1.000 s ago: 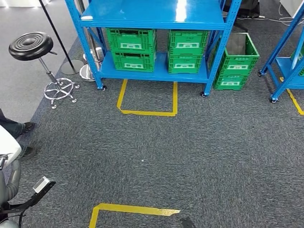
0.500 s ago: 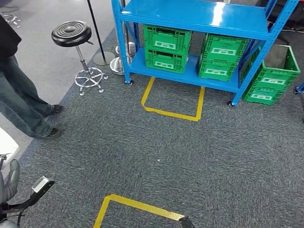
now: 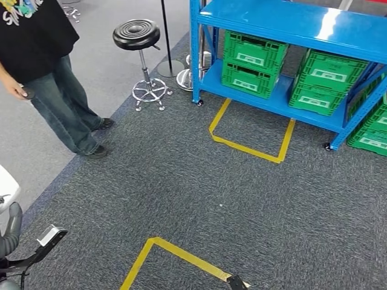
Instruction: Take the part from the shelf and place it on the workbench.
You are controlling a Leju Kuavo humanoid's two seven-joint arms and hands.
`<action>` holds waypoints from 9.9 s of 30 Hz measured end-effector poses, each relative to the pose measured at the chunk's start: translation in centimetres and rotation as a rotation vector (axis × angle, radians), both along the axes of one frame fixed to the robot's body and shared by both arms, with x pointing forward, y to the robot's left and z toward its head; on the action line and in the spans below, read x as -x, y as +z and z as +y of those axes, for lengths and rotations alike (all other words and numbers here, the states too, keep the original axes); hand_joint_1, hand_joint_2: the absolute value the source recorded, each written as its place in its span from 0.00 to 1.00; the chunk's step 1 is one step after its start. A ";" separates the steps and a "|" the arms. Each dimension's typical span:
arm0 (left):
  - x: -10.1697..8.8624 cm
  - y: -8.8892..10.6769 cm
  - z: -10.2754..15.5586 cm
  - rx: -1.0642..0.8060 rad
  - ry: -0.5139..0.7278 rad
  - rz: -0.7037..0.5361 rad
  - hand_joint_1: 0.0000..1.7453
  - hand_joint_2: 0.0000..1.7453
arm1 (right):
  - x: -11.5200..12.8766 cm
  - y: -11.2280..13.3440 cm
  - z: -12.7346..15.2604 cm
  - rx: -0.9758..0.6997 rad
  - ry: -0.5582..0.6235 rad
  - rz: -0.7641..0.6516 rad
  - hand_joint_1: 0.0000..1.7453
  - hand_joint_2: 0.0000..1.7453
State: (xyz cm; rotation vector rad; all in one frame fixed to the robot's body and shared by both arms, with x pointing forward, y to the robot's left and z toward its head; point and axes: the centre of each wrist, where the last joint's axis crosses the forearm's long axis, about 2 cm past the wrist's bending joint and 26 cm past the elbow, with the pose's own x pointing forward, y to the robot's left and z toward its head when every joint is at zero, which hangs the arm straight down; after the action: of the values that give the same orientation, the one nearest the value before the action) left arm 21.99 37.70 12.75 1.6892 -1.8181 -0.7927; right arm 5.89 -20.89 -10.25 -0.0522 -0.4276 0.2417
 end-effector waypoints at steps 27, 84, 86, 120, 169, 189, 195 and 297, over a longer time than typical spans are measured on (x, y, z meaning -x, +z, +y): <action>-0.8 0.7 -1.9 0.033 -0.022 -0.055 1.00 1.00 | 0.8 -0.3 -1.3 0.007 0.006 0.007 0.00 0.00; -1.9 1.0 -1.2 -0.003 -0.003 -0.054 1.00 1.00 | 0.4 -0.1 -0.6 0.026 0.019 0.002 0.00 0.00; -2.1 0.9 -1.4 -0.005 -0.008 -0.044 1.00 1.00 | 0.5 -0.2 -0.6 0.027 0.017 0.002 0.00 0.00; -6.3 1.0 -8.1 -0.011 -0.194 0.005 1.00 1.00 | 0.9 -0.5 -2.6 0.044 -0.040 0.004 0.00 0.00; -9.0 1.6 -12.9 0.005 -0.298 0.035 1.00 1.00 | 1.7 -0.7 -4.0 0.046 -0.146 0.037 0.00 0.00; -9.3 1.8 -12.8 0.000 -0.301 0.034 1.00 1.00 | 1.4 -0.7 -4.3 0.053 -0.136 0.025 0.00 0.00; -9.2 1.6 -12.9 0.004 -0.302 0.039 1.00 1.00 | 1.7 -0.7 -4.3 0.055 -0.136 0.032 0.00 0.00; -14.3 -2.5 -7.2 -0.077 -0.110 0.337 0.00 0.00 | 1.4 -0.7 -4.8 0.011 -0.188 0.034 0.00 0.00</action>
State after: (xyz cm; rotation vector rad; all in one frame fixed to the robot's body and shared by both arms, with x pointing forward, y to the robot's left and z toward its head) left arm 36.30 30.53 10.21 1.4079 -1.6724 -1.1319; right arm 4.49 -25.67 -11.00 -0.0985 -0.3847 0.0601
